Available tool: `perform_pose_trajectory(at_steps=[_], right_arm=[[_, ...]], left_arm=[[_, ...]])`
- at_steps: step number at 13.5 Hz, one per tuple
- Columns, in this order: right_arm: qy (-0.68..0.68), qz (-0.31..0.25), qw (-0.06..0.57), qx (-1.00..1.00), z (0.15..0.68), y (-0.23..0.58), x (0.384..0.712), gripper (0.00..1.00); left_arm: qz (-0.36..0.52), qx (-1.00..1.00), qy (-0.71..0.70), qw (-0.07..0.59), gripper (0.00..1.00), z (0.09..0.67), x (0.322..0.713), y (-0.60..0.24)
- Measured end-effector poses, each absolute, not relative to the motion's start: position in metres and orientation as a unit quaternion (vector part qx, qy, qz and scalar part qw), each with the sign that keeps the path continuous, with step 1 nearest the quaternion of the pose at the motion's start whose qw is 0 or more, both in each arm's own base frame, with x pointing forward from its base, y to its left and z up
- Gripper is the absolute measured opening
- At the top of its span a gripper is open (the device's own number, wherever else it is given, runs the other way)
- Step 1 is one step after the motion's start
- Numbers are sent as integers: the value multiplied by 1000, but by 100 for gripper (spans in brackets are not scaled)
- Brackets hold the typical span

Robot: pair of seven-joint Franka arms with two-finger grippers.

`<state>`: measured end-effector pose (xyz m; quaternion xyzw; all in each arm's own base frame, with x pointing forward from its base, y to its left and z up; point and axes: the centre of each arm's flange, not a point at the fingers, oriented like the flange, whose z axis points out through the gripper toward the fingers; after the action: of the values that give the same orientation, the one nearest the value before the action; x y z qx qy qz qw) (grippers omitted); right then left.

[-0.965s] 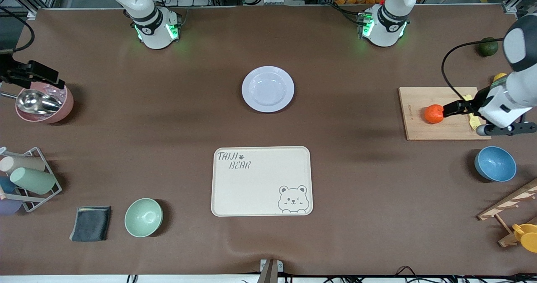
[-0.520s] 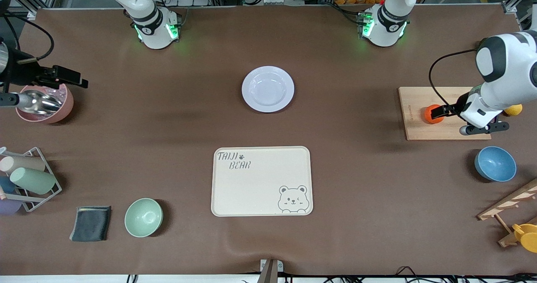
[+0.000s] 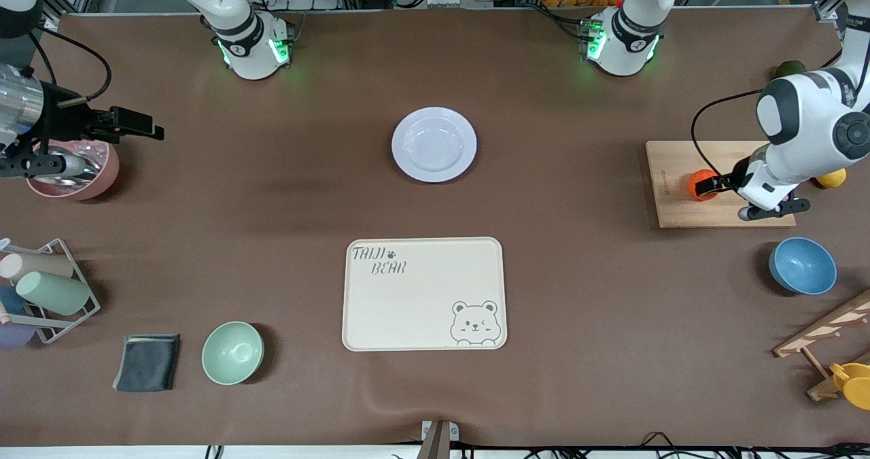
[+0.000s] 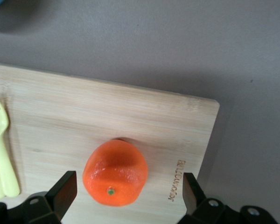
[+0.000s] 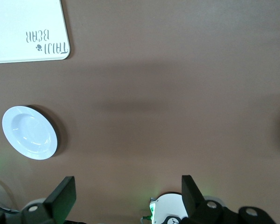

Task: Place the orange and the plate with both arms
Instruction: 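Lower the left gripper around the orange and close it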

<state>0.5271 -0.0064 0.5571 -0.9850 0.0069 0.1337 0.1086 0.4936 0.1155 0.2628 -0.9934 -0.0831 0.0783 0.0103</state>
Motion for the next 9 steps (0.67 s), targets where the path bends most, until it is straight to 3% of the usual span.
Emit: perform_pose_trajectory(at_steps=[9], right_arm=[[-8, 149, 147, -978, 530, 24, 541, 100]], left_arm=[[97, -991, -94, 7, 100, 224, 486, 129]])
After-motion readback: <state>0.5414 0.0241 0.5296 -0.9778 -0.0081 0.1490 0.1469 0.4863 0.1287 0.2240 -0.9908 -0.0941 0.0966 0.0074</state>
